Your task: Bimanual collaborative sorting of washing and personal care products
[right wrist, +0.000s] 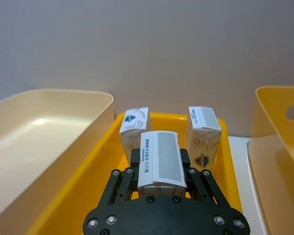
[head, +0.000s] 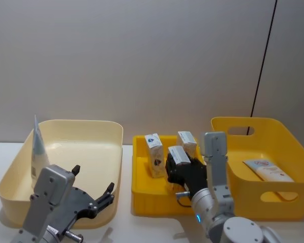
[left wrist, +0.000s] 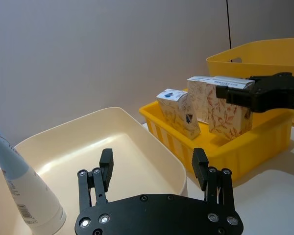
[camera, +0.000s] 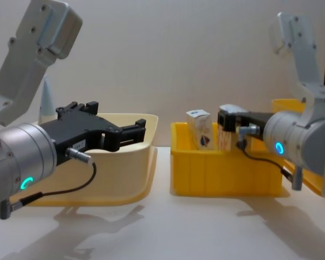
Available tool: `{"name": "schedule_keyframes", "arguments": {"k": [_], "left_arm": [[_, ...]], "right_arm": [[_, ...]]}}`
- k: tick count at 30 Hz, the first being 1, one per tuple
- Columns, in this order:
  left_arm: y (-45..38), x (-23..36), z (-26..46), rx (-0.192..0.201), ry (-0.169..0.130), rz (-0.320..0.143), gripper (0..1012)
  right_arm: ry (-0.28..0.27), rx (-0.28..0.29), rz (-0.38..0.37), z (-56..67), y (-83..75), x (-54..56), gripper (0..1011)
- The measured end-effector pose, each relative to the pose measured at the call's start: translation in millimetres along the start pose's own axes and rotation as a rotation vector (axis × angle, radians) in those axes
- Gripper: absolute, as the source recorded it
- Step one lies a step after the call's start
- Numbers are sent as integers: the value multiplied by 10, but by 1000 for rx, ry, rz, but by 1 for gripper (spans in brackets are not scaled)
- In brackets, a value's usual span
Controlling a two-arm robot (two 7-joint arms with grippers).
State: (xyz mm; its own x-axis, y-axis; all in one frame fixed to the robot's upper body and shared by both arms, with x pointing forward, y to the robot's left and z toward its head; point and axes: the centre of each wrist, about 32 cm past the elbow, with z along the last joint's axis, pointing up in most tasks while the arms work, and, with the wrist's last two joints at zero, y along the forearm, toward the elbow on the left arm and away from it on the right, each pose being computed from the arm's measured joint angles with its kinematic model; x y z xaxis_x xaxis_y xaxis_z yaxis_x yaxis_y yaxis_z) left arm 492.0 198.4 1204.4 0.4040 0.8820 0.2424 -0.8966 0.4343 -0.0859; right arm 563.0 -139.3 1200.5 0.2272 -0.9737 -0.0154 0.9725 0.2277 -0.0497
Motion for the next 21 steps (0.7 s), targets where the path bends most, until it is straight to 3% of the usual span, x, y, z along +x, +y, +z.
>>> {"name": "schedule_keyframes", "arguments": {"k": [13,21], "left_arm": [[0,0,0,0,0,0,1003],[0,0,0,0,0,0,1003]], "right_arm": [[33,164,5,116,-43,124,425],[52,300,-32,255,-103,292,425]]}}
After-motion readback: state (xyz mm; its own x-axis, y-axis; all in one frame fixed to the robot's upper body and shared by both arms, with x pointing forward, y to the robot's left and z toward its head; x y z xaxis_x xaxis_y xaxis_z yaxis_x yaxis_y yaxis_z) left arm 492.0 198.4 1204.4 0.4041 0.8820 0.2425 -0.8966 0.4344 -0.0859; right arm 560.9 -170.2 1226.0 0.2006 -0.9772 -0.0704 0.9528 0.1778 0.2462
